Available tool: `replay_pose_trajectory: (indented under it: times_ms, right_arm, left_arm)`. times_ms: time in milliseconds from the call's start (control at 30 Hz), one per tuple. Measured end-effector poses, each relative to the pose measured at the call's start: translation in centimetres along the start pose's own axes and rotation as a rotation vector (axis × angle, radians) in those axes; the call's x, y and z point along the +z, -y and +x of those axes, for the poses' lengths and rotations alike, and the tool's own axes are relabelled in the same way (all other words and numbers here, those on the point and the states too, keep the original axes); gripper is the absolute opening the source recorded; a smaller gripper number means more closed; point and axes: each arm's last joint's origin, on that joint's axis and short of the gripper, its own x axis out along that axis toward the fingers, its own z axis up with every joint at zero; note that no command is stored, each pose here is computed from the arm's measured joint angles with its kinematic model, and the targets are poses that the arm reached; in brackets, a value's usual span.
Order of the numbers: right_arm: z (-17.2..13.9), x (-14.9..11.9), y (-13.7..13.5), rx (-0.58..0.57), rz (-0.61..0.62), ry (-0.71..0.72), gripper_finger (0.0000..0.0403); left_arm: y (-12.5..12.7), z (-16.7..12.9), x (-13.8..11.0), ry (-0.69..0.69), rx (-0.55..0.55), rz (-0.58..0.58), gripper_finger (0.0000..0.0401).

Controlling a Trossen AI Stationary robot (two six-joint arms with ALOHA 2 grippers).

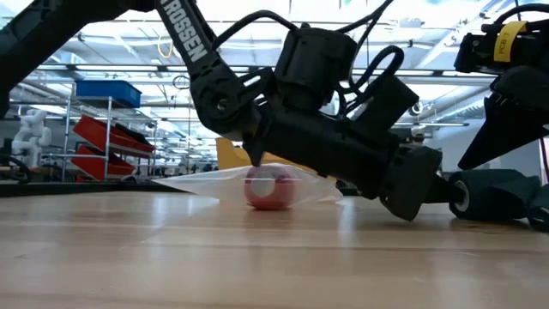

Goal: Roll bandage
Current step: Roll the green bandage

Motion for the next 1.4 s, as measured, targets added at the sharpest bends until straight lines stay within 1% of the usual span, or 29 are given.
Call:
replay_pose_trajectory:
  times_ms: [133, 200, 400, 567, 667, 767, 833, 967, 1200, 1400]
  right_arm:
    - [0.0, 0.0, 0.0, -0.001, -0.001, 0.002, 0.0073]
    - [-0.1, 0.0, 0.0, -0.008, -0.007, 0.026, 0.0073]
    - [-1.5, -0.4, 0.2, -0.004, 0.005, 0.173, 0.0073]
    - [-3.7, -0.8, 0.9, 0.036, 0.044, 0.312, 0.0073]
    - [-4.7, -1.0, 1.3, 0.063, 0.06, 0.395, 0.0073]
    - [-5.3, -1.3, 1.3, 0.085, 0.068, 0.482, 0.0073]
    - [-5.6, -1.5, 1.3, 0.097, 0.073, 0.538, 0.0073]
    - [-6.1, -1.7, 1.2, 0.113, 0.072, 0.636, 0.0073]
    - [-6.3, -1.6, 0.7, 0.118, 0.056, 0.689, 0.0073]
    - [-6.5, -1.3, -0.2, 0.127, 0.034, 0.697, 0.0073]
  left_arm:
    - [-0.3, 0.1, 0.1, -0.001, 0.004, -0.001, 0.0009]
    - [-0.5, -0.1, 0.6, -0.007, 0.002, -0.001, 0.0005]
    - [-1.3, -1.1, 3.1, -0.034, 0.003, 0.004, 0.0002]
    - [-1.8, -2.2, 4.6, -0.107, -0.009, 0.016, 0.0001]
    - [-2.3, -3.3, 6.6, -0.118, -0.01, 0.009, 0.0001]
    - [-2.8, -5.0, 8.4, -0.098, -0.002, -0.009, 0.0]
    - [-3.1, -6.6, 9.3, -0.087, 0.001, -0.02, 0.0]
    - [-4.2, -10.2, 11.7, -0.032, 0.046, -0.051, 0.0]
    - [-5.0, -15.4, 13.3, 0.001, 0.054, -0.092, 0.0]
    - [-5.2, -18.7, 13.8, 0.024, 0.043, -0.133, 0.0]
